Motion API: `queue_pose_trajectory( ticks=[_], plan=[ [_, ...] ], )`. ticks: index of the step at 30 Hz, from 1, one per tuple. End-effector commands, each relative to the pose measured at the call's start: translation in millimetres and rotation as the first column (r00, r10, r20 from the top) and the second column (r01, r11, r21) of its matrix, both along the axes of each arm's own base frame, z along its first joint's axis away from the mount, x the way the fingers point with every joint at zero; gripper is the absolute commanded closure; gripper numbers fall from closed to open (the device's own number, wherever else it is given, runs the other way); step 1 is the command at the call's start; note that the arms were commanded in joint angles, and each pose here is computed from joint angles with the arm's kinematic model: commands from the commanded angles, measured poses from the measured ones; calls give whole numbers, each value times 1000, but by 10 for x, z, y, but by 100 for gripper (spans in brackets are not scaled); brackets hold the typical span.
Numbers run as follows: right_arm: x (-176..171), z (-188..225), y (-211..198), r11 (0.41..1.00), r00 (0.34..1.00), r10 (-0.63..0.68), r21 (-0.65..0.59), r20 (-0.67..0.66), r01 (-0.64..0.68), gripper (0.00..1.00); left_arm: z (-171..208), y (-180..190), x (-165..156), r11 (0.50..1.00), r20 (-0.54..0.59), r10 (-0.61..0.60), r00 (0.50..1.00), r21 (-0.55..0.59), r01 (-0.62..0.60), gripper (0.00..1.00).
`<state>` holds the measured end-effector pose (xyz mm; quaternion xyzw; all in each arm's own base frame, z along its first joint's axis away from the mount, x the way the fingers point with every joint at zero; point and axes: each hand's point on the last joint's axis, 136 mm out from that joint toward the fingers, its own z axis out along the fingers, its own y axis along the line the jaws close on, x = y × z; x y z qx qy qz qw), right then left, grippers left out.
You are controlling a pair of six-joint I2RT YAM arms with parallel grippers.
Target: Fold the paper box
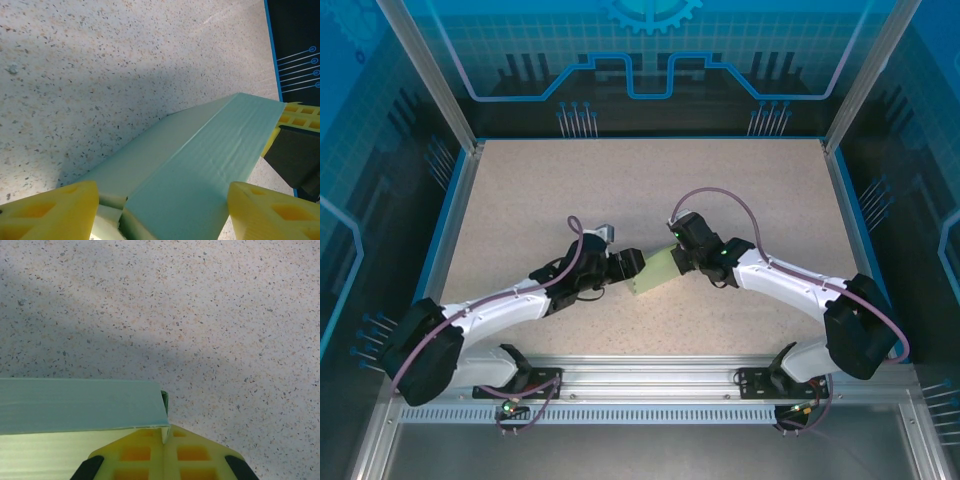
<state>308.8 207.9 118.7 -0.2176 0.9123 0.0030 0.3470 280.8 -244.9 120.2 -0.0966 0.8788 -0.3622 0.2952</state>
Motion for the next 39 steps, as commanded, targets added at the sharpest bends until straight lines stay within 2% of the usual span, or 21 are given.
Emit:
queue_pose_trajectory(
  ticks=[1,7,14,23,31,34,39],
  plan=[
    [-91,-85,31,1000,999,14,-25,-42,-15,99,-192,-24,-63,1000,-45,-3,999,6,3,32],
    [-87,-51,6,999,999,13,-35,-31,-14,94,-313,5,-104,999,-55,12,998,32,-11,38],
    [-82,41,-10,999,1000,19,-42,-16,-20,79,-482,77,-171,995,-62,22,998,103,-15,43],
    [-137,167,-56,998,999,37,-53,-13,-38,65,-597,136,-184,986,-60,24,998,169,-14,45],
    [-310,337,-128,992,993,105,-71,-55,-109,56,-608,111,-176,981,-52,18,998,192,-8,46],
    [-304,444,-120,990,988,137,-24,-65,-139,53,-602,103,-174,980,-46,16,999,199,-7,46],
    [-120,534,17,960,969,205,221,-141,-171,50,-593,76,-171,979,-42,4,999,204,5,46]
  ],
)
